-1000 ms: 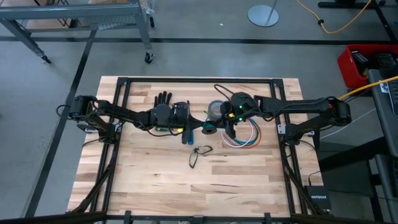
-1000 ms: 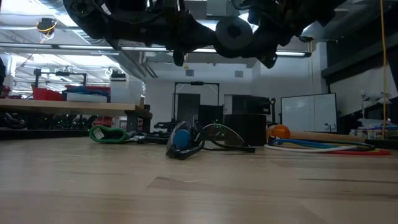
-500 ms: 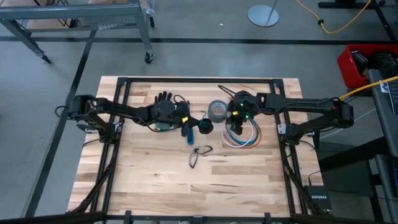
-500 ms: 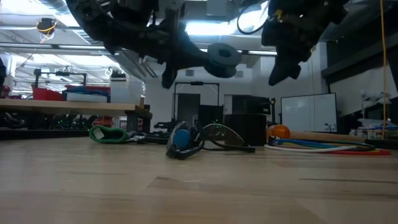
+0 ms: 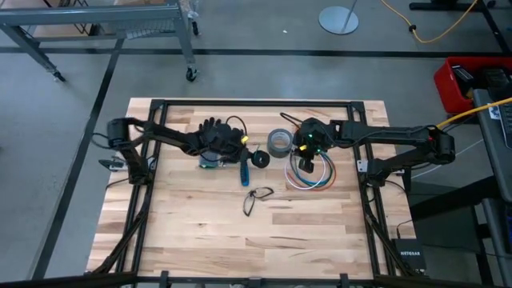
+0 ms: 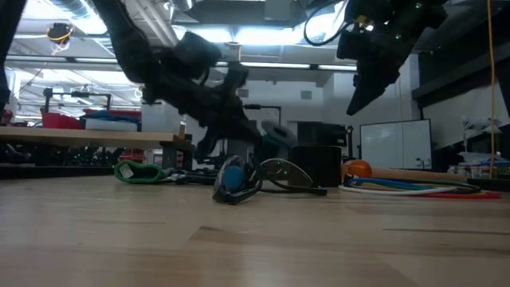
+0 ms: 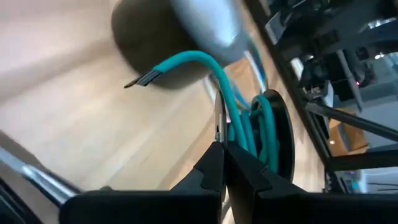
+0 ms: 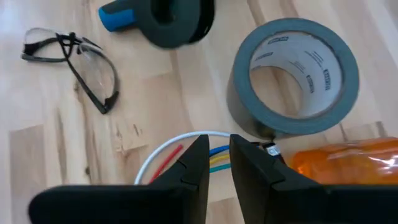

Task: Coil cords
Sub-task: Coil the green wire onto the spool

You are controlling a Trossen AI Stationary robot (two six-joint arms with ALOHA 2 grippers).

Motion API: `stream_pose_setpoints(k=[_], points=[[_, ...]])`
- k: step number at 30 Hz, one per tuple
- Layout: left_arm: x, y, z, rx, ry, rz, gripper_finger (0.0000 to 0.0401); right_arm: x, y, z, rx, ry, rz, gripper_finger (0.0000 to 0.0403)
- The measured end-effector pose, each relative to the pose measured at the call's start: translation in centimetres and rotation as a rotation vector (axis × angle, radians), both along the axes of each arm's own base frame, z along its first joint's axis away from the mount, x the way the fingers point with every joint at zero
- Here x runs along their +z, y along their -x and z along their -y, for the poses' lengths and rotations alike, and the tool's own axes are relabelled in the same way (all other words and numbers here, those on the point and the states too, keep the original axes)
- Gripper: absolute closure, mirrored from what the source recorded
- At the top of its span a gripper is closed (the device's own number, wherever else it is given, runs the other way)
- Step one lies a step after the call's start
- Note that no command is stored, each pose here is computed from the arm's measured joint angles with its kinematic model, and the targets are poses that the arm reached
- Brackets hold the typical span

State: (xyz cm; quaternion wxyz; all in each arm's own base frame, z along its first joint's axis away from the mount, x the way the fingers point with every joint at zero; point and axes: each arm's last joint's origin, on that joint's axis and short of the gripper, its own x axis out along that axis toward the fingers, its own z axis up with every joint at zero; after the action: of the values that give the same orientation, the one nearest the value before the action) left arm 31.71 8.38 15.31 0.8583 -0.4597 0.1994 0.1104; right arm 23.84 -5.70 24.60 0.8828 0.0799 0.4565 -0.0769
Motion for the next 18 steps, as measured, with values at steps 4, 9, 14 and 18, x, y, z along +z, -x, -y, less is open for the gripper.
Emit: stream_pose_setpoints(k=[4, 9, 14, 18], points=[[-2.0, -0.7, -0.5, 0.013, 0.098, 0.012, 0.0401, -0.1, 0.1, 0.0, 0.014, 0.016, -0.017, 0.0336], [-3.3, -1.8, -0.8, 0.003, 0.193, -0.007, 0.0401, -0.1, 0.2, 0.0, 0.032, 0.037, -0.029, 0.0336], [-4.0, -2.7, -1.0, -0.013, 0.246, -0.077, 0.0401, -0.1, 0.2, 0.0, 0.034, 0.038, -0.029, 0.0336], [-4.2, -2.8, -1.0, -0.025, 0.241, -0.154, 0.0401, -0.2, 0.2, 0.0, 0.035, 0.037, -0.035, 0.0336]])
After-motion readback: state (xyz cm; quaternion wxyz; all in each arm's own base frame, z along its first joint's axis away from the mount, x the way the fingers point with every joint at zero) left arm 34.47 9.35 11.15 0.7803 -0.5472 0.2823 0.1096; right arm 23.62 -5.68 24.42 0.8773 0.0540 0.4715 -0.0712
